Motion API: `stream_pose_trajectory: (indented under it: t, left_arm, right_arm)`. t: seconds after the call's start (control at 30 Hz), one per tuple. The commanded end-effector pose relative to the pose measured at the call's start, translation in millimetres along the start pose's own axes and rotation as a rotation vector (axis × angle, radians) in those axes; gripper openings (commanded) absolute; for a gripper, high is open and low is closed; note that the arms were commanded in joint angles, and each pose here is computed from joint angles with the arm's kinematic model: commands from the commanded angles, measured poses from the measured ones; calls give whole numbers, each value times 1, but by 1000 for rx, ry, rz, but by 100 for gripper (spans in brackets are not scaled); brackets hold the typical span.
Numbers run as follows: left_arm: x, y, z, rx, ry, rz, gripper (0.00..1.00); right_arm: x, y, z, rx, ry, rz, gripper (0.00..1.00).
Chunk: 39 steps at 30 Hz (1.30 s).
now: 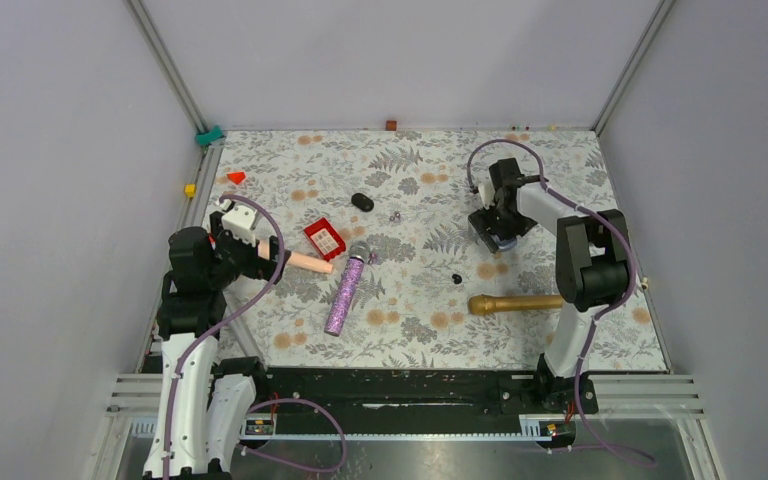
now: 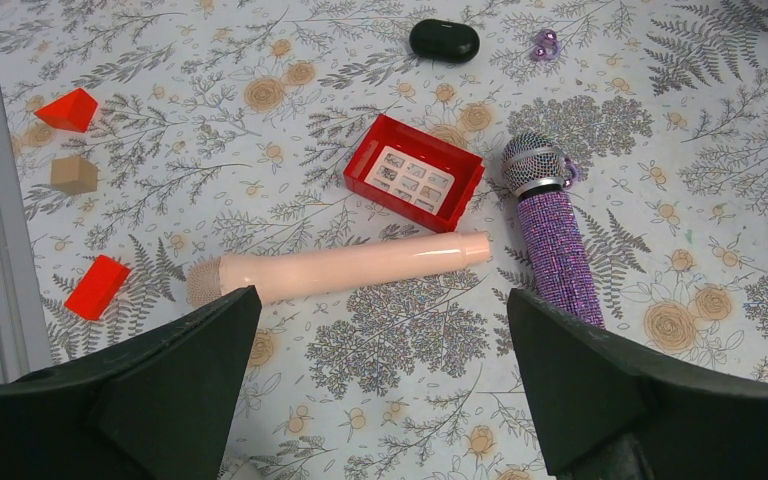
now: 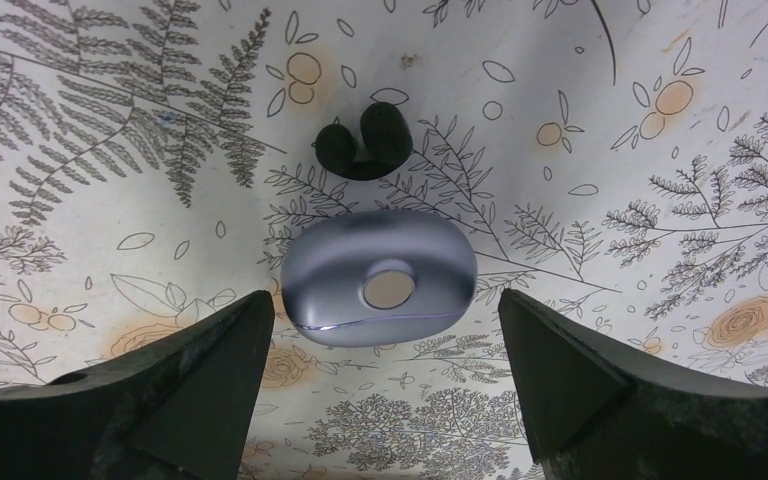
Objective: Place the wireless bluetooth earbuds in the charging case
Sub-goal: Pick up the charging case at the center of the board.
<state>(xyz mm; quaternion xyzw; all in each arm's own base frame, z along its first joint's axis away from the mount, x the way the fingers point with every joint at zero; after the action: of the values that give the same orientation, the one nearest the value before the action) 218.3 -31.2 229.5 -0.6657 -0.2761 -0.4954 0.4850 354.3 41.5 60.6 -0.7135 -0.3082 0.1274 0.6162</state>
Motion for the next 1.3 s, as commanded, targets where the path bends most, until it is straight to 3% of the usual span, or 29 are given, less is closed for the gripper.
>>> stream_pose_trajectory:
  t: [0.0,0.2,0.33,0.47,0.57,0.8,0.93,1.1,1.27]
  left_arm:
    - [7,0,-2,-24,25,-35,99]
    - [7,1,-2,-27,21,-32,99]
    - [7,1,-1,-25,22,-31,99]
    - [6,1,-1,-27,19,-29,99]
    - [6,2,-2,-36,19,-26,99]
    - [16,3,-6,-77,11,-37,99]
    - [35,4,-19,-166,24,-34,99]
    - [70,15,-51,-287,119,44,99]
    - [112,37,-94,-422,136,93,99]
  right_arm:
    - [7,-2,-1,37,9,-2,90]
    - [4,0,0,79,-61,32,85]
    - [5,5,-3,103,-93,58,76]
    - [5,5,-3,122,-119,66,58]
    - [8,-8,-2,129,-125,27,55]
    - [20,-84,4,62,-167,-241,54]
    - [24,-136,28,-14,-300,-446,53]
    - [24,-200,80,-83,-488,-727,52]
    - [23,-245,113,-34,-562,-935,52]
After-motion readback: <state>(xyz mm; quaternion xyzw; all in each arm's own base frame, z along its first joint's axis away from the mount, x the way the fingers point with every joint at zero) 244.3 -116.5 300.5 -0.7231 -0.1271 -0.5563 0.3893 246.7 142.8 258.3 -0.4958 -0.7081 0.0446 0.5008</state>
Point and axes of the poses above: each gripper's point midway between its finger pads, its own y axis out along the fingers, its own z axis along the line the jaws close on, x = y × z, the point moved 4 cm from there along -y, back along the fingers, and after that the axes turned 5 degrees about -y, right-handed, at the moved point
